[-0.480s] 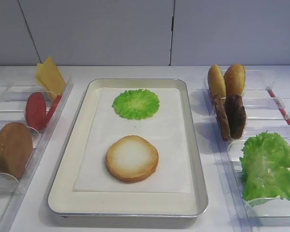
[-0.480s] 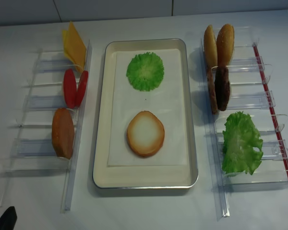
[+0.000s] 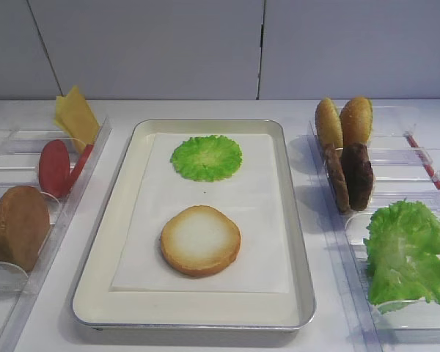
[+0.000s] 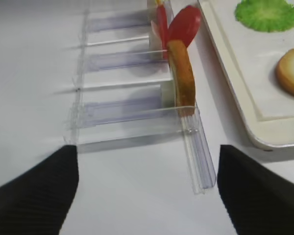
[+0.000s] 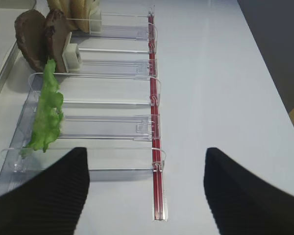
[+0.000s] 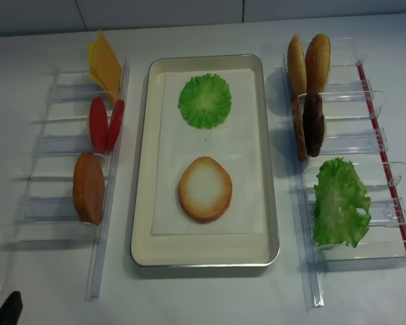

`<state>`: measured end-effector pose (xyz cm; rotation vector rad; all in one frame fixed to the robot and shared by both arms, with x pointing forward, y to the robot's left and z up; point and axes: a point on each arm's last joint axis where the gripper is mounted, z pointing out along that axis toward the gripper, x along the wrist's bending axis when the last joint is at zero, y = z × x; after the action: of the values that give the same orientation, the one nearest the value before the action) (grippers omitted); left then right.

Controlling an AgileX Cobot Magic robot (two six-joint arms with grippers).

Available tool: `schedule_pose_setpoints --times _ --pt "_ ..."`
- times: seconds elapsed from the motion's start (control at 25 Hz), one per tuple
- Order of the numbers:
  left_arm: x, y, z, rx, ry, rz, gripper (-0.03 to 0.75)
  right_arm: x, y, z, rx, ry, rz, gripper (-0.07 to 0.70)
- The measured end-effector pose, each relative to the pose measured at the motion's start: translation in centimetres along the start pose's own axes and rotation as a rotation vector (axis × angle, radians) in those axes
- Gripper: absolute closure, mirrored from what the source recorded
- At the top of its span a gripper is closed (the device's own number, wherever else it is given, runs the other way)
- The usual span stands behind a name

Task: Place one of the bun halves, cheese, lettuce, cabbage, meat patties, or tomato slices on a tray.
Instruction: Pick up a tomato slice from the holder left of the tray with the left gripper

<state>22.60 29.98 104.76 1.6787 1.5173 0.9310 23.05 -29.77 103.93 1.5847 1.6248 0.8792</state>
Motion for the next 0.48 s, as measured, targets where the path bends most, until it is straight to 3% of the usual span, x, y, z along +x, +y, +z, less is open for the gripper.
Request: schedule_pose_setpoints --times 0.2,0.48 --pt "0.0 1.5 -1.3 -0.022 -0.007 0.016 0.158 0.0 0.0 0.0 0.000 0.000 0.000 0.128" --pt "0.0 6.4 -0.2 0.032 -0.064 0.050 0.158 0.0 0.0 0.0 0.000 0.000 0.000 0.128"
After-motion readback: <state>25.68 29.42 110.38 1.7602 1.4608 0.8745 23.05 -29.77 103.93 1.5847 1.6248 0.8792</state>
